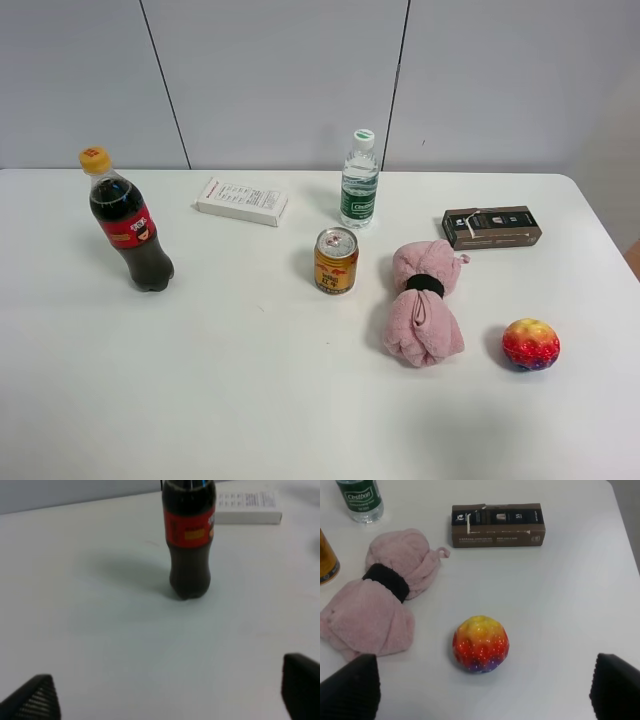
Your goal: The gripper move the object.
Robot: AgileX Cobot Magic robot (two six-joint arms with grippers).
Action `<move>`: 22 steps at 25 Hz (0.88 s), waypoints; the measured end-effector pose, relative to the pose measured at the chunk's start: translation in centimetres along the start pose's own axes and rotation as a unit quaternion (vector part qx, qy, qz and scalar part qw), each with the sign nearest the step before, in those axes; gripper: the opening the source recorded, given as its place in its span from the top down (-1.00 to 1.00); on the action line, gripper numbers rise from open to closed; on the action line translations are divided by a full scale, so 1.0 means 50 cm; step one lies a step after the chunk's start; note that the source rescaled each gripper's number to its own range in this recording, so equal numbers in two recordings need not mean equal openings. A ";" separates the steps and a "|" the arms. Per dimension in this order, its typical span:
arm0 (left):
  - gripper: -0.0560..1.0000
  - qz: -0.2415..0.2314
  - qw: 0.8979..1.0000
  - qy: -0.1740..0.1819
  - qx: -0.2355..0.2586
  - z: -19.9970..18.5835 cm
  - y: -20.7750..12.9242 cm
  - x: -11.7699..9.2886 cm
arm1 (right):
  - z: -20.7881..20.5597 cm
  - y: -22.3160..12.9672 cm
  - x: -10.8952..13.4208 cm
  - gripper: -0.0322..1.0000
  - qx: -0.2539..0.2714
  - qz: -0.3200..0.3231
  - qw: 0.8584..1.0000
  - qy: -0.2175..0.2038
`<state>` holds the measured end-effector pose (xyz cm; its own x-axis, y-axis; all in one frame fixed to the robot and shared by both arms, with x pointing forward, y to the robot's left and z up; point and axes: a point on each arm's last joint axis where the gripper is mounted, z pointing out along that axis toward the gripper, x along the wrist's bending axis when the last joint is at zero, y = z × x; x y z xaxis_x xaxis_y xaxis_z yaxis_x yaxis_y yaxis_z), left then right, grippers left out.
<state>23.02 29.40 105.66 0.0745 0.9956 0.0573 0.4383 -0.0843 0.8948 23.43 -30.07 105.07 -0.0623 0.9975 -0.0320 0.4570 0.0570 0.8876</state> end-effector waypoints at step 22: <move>-0.64 -0.063 0.996 0.069 -0.001 0.001 -0.003 0.025 | 0.000 0.000 0.000 -1.00 0.000 0.000 1.000 0.000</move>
<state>23.12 30.66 105.58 -0.1044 0.9945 0.0051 0.4351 0.0410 0.8995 23.43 -30.07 105.07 -0.0623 0.9975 -0.0320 0.4570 0.0570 0.8876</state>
